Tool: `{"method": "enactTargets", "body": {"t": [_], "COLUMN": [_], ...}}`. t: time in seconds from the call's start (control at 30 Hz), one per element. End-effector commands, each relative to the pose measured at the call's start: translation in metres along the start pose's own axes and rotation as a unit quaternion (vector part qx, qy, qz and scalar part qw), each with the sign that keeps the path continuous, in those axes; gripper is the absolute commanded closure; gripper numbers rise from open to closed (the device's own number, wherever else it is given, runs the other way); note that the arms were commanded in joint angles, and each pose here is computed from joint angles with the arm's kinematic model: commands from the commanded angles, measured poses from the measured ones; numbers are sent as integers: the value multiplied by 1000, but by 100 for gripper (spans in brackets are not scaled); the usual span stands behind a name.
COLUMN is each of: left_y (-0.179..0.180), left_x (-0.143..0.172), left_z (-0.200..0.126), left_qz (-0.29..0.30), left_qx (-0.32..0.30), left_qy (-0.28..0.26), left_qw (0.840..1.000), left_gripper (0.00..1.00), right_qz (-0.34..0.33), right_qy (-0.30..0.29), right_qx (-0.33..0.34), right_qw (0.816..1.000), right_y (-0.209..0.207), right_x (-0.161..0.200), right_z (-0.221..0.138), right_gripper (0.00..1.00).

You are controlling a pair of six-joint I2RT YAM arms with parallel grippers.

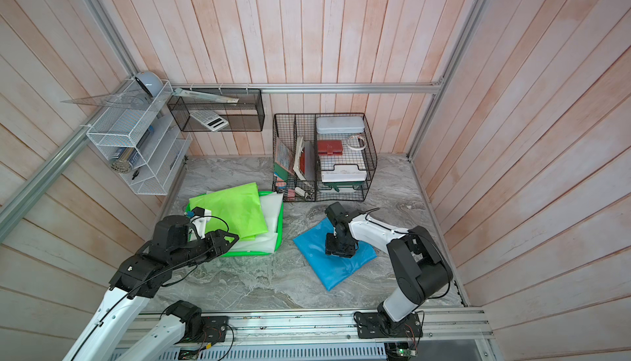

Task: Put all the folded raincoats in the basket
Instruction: Move the raincoat to the center of the board, then move the basket to the center of the board.

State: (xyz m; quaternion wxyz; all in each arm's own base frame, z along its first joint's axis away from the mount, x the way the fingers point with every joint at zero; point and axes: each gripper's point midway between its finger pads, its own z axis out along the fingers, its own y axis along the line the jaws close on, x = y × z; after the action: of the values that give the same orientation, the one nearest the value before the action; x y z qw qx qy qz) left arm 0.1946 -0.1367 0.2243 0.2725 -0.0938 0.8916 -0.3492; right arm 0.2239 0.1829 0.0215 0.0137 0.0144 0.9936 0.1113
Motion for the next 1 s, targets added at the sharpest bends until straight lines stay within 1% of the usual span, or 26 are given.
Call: {"method": "enactTargets", "body": {"t": [0.0, 0.07, 0.17, 0.23, 0.3, 0.43, 0.53, 0.6, 0.67, 0.7, 0.77, 0.83, 0.97], "left_y": [-15, -16, -14, -16, -24, -40, -31, -22, -18, -18, -15, -4, 2], "left_x": [-1, 4, 9, 11, 13, 23, 41, 52, 64, 70, 80, 87, 93], "left_z": [3, 12, 20, 22, 23, 19, 25, 31, 39, 45, 60, 73, 92], "left_qz": [-26, -32, -17, -5, 5, 40, 43, 48, 40, 35, 21, 15, 21], "left_qx": [33, 30, 3, -10, -12, -6, -24, -36, -26, -16, 1, -15, -27], "left_qy": [-8, 8, 22, 33, 43, 68, 103, 112, 118, 122, 130, 138, 139], "left_qw": [999, 999, 1000, 999, 999, 997, 993, 992, 992, 992, 991, 990, 990], "left_gripper": [49, 49, 49, 49, 49, 49, 50, 50, 50, 50, 50, 51, 53], "right_qz": [-16, -11, 4, 12, 6, -31, -57, -76, -80, -80, -45, -27, -27], "right_qy": [30, 27, 13, 7, -6, -47, -52, -61, -75, -82, -91, -84, -53], "right_qx": [-40, -76, -128, -147, -153, -125, -114, -99, -77, -70, -54, -55, -53], "right_qw": [999, 997, 992, 989, 988, 991, 991, 990, 991, 991, 993, 995, 997], "right_y": [25, 50, 90, 107, 116, 105, 91, 77, 56, 46, 21, 6, -12], "right_x": [26, 33, 33, 27, 19, 8, 8, 7, 1, -2, -10, -11, -7], "right_z": [23, 32, 37, 33, 22, -13, -37, -52, -64, -67, -68, -64, -51], "right_gripper": [48, 48, 47, 47, 47, 43, 39, 37, 35, 34, 33, 33, 34]}}
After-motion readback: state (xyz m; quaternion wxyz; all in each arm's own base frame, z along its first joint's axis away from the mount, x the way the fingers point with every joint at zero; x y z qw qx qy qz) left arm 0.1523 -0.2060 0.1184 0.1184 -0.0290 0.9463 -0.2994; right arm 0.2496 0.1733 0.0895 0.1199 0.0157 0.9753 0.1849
